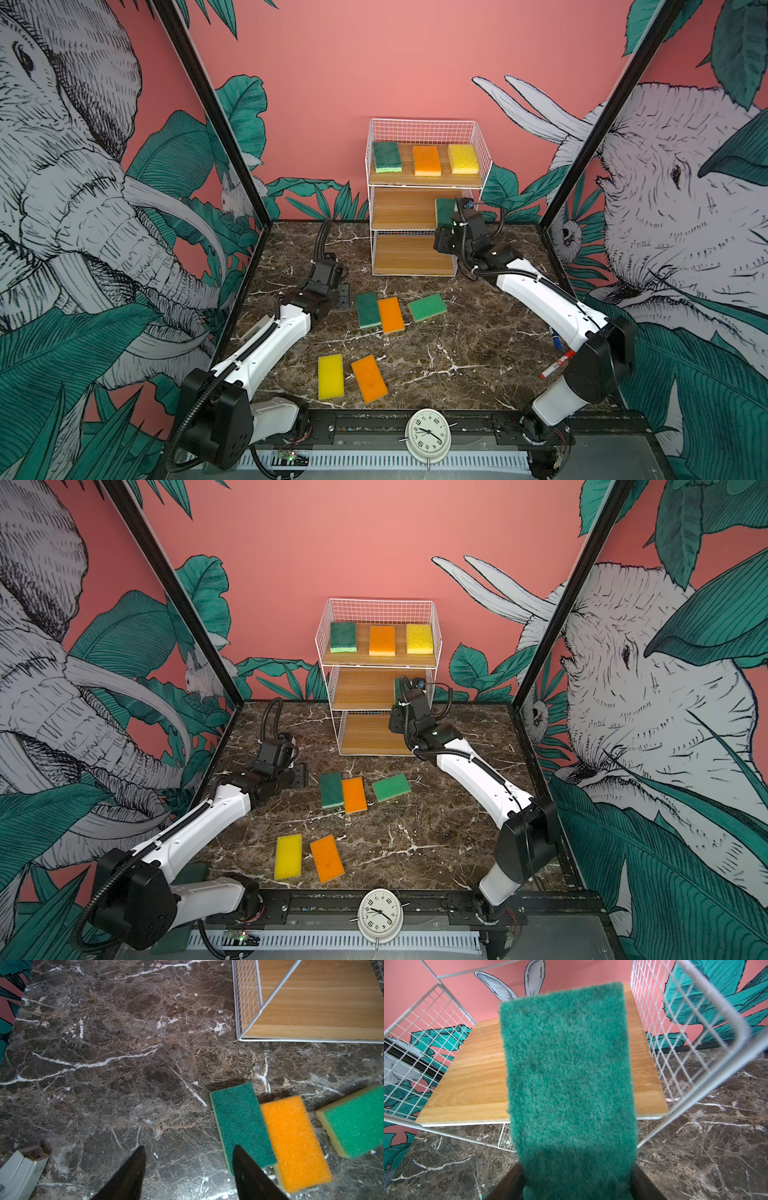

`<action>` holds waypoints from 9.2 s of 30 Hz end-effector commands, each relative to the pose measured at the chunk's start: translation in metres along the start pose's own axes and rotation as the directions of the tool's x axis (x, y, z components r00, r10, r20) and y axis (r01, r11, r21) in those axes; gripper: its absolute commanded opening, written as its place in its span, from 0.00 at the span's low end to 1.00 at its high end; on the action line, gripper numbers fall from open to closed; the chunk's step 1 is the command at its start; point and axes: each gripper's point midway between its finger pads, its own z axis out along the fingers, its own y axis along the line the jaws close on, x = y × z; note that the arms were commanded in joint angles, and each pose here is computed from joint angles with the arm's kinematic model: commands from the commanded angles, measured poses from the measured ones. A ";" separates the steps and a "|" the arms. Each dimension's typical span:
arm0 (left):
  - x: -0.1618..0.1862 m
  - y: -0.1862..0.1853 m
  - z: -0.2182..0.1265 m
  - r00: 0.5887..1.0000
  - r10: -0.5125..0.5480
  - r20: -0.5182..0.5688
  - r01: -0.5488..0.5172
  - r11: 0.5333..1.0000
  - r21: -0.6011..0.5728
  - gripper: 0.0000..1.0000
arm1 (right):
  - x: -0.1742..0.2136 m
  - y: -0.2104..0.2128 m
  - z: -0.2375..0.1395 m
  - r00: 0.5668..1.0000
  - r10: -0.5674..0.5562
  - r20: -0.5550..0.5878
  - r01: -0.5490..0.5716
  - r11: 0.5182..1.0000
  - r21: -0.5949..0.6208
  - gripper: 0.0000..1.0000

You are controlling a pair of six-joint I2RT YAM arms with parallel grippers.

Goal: Place and organize the cleaning sponges onto the shelf

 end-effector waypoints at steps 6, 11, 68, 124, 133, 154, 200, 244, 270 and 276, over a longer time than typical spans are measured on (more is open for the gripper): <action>0.001 -0.004 0.004 1.000 -0.014 0.006 0.014 1.000 0.017 0.67 | -0.021 0.003 -0.001 0.997 0.015 0.070 -0.016 1.000 0.014 0.66; 0.003 -0.003 0.005 1.000 -0.014 0.003 0.014 1.000 0.016 0.67 | -0.025 0.001 -0.003 0.996 0.020 0.089 -0.022 0.999 0.028 0.66; 0.004 -0.001 0.004 0.998 -0.057 0.038 0.057 0.998 0.017 0.67 | -0.039 -0.034 0.034 0.997 0.012 0.082 -0.025 0.988 0.152 0.71; 0.008 -0.005 -0.017 0.994 -0.092 0.067 0.086 0.992 0.088 0.67 | -0.046 -0.019 -0.060 0.986 -0.011 0.164 0.001 0.998 0.059 0.63; 0.014 -0.011 -0.011 0.995 -0.092 0.049 0.085 0.989 0.120 0.67 | -0.021 -0.020 -0.063 0.992 -0.019 0.121 0.018 1.000 0.008 0.36; -0.018 -0.037 -0.019 0.989 -0.111 0.094 0.086 0.967 0.241 0.68 | -0.024 -0.010 -0.026 0.984 0.120 0.131 -0.102 0.986 -0.133 0.27; -0.024 -0.027 -0.014 0.985 -0.133 0.107 0.106 0.968 0.229 0.68 | -0.030 -0.025 0.018 0.982 0.111 0.151 -0.113 0.994 0.000 0.26; -0.016 -0.028 0.001 0.986 -0.147 0.075 0.126 0.965 0.232 0.68 | -0.043 -0.016 0.026 0.977 -0.097 0.192 0.073 0.989 0.129 0.26; -0.017 -0.030 0.003 0.985 -0.160 0.069 0.140 0.962 0.236 0.68 | -0.052 -0.020 0.028 0.970 -0.112 0.216 0.080 0.986 0.149 0.26; -0.018 -0.031 0.000 0.985 -0.154 0.072 0.133 0.961 0.243 0.68 | -0.057 -0.023 0.012 0.965 -0.107 0.238 0.072 0.986 0.148 0.27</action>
